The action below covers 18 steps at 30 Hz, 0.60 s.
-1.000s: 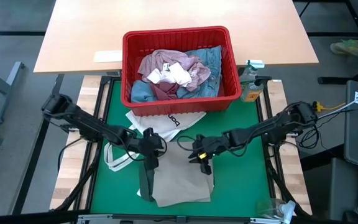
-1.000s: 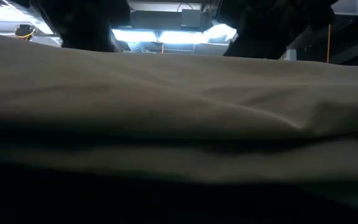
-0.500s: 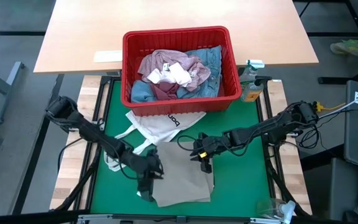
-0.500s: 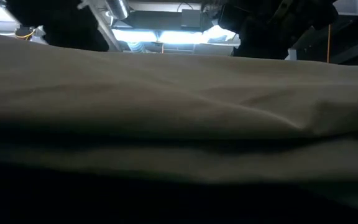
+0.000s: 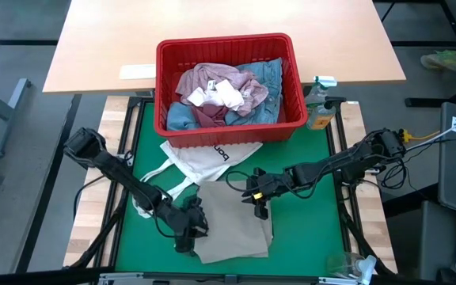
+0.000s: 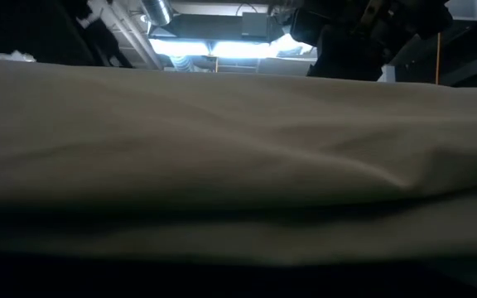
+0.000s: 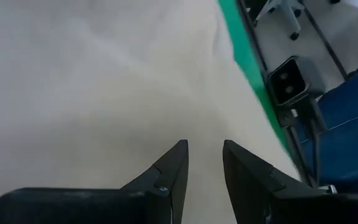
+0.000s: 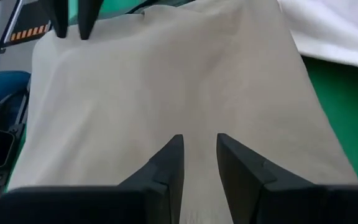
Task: Fold laundry
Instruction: Fold the grey shorts, then fold the pink panty
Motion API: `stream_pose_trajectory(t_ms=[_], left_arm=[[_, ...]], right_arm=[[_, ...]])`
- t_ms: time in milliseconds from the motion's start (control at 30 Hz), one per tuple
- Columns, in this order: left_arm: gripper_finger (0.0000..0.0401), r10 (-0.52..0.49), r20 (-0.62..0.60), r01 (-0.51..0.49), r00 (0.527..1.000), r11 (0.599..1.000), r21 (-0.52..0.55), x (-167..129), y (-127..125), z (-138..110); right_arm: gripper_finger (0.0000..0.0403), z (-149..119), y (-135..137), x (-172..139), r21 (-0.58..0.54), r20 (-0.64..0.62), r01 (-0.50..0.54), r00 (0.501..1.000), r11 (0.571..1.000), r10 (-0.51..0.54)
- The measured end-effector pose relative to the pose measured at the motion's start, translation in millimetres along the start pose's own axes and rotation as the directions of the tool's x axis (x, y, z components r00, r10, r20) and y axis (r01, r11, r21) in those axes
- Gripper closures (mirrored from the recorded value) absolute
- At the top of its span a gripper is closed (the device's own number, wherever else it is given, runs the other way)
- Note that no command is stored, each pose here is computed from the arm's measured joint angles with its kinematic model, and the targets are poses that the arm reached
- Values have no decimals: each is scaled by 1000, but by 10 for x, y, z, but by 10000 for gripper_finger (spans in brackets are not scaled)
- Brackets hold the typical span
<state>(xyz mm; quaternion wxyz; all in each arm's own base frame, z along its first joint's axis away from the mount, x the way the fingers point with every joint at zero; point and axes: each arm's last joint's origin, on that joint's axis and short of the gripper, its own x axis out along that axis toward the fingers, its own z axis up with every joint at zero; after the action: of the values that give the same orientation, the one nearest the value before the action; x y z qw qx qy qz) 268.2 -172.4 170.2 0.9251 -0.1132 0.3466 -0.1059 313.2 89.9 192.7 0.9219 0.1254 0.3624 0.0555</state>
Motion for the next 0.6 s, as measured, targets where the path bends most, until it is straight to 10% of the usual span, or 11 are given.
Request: stream_pose_trajectory(t_ms=[600], left_arm=[[305, 58, 295, -75, 954, 996, 48, -764, 205, 583]], right_arm=[[307, 1289, -154, -501, -155, 354, 147, 932, 977, -84]])
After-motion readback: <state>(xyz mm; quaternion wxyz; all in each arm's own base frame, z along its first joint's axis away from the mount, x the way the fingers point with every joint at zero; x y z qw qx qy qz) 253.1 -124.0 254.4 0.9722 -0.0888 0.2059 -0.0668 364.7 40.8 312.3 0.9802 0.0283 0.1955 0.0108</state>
